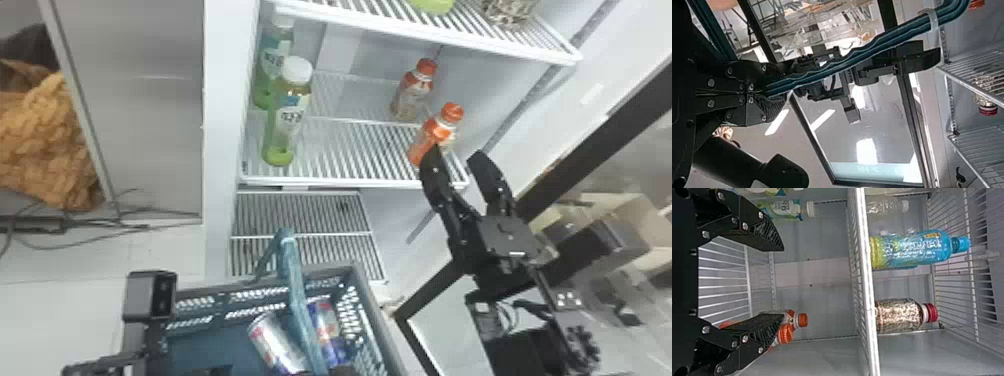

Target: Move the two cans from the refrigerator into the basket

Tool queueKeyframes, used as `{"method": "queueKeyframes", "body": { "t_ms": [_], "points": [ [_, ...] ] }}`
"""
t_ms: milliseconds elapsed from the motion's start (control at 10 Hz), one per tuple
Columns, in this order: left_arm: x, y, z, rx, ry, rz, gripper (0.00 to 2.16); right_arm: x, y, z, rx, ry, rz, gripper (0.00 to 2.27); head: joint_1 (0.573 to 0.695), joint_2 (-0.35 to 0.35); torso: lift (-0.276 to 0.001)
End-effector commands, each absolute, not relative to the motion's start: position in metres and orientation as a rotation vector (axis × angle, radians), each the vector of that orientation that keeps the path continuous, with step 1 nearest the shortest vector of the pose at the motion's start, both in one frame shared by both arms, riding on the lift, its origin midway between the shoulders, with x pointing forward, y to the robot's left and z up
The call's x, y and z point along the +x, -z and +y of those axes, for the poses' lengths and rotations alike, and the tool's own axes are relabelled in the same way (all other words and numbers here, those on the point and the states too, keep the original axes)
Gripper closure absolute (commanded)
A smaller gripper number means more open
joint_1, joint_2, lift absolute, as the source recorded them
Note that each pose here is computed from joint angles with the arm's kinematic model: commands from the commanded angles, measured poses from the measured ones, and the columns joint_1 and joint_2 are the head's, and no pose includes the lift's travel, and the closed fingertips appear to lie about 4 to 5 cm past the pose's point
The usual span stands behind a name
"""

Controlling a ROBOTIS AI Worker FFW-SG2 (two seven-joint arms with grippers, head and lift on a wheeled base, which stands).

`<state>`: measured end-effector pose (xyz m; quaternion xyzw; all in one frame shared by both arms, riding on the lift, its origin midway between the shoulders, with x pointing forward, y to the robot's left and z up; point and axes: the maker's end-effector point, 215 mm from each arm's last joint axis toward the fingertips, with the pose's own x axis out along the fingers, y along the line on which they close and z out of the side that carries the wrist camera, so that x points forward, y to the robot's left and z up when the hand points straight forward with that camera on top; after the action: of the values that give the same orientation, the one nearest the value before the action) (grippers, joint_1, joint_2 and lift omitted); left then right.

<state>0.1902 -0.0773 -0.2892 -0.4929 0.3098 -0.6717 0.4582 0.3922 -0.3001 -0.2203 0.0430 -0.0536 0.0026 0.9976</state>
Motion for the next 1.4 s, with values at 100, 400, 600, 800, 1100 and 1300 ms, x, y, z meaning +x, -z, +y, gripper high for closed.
{"method": "queueKeyframes", "body": {
  "t_ms": [100, 400, 600, 800, 1100, 1300],
  "points": [
    [0.1902, 0.2897, -0.0773, -1.212, 1.654, 0.764, 1.16, 0.3927, 0.2248, -0.301, 0.094, -0.002, -0.114, 0.46, 0.695, -0.35, -0.276],
    [0.1895, 0.2892, -0.0777, -1.215, 1.656, 0.765, 1.16, 0.3939, 0.225, -0.3006, 0.095, -0.003, -0.117, 0.46, 0.695, -0.35, -0.276],
    [0.1895, 0.2882, -0.0776, -1.219, 1.657, 0.763, 1.16, 0.3945, 0.2247, -0.3, 0.096, -0.005, -0.119, 0.46, 0.695, -0.35, -0.276],
    [0.1909, 0.2877, -0.0776, -1.215, 1.657, 0.756, 1.16, 0.3945, 0.2247, -0.2995, 0.096, -0.007, -0.121, 0.46, 0.695, -0.35, -0.276],
    [0.1909, 0.2877, -0.0776, -1.215, 1.657, 0.756, 1.16, 0.395, 0.224, -0.2975, 0.098, -0.011, -0.127, 0.46, 0.695, -0.35, -0.276],
    [0.1901, 0.2876, -0.0777, -1.217, 1.659, 0.758, 1.16, 0.3956, 0.2242, -0.2952, 0.101, -0.016, -0.128, 0.46, 0.695, -0.35, -0.276]
  ]
}}
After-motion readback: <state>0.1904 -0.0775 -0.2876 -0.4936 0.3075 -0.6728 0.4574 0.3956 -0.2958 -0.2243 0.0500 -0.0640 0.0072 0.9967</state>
